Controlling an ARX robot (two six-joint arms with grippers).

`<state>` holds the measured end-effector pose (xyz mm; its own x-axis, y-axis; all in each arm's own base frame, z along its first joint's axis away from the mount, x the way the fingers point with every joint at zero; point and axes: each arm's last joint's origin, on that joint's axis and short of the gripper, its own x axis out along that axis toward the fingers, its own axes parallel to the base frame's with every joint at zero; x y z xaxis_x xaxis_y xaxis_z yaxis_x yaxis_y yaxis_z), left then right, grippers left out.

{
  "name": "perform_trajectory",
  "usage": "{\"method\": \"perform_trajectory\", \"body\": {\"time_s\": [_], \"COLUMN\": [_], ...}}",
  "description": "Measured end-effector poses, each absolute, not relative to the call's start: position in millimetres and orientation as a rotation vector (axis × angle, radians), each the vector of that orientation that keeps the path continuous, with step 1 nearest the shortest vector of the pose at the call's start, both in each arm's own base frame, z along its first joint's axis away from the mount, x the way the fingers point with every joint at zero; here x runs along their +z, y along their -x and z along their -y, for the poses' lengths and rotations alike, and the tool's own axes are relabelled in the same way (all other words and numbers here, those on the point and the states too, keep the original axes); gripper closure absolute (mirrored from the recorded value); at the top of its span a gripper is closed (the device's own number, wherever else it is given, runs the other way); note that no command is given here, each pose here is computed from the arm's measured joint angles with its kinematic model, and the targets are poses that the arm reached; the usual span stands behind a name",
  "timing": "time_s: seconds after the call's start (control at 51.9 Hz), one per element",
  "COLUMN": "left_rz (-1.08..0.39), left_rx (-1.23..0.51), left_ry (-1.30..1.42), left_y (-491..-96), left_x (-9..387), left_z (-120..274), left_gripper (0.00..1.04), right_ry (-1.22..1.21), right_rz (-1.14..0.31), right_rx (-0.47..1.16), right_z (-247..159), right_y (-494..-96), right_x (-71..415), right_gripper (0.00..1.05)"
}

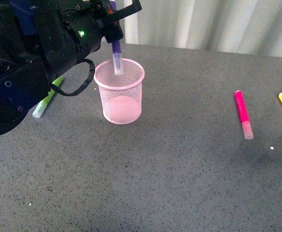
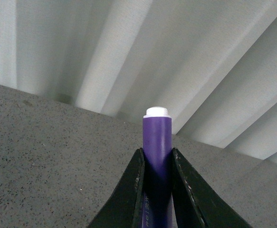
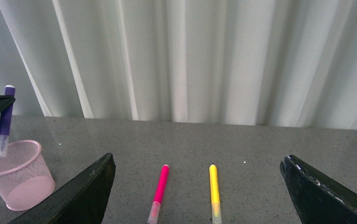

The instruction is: Insert purple and pink pens into pink cup

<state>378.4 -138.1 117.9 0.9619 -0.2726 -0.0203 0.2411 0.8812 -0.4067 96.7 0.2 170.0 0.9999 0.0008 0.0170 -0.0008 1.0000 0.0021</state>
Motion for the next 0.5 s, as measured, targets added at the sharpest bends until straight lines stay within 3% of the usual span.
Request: {"method": "perform_trajectory", "body": {"time_s": [0.308,0.501], "left_rz": [-0.104,-0.135], "left_rx": [-0.259,-0.297], "left_ry": [0.408,0.421], "left_y": [-387,-387], "left_x": [107,106], "left_z": [135,135], "left_gripper": [0.92,0.58], "right_ry": [-0.002,-0.002], "right_rz": [0.017,0.017], "right_rx": [0.001,0.001], "right_z": [0,0], "right_y": [-97,-97], "right_x": [170,170], "right_gripper": [0.07,0.07]}}
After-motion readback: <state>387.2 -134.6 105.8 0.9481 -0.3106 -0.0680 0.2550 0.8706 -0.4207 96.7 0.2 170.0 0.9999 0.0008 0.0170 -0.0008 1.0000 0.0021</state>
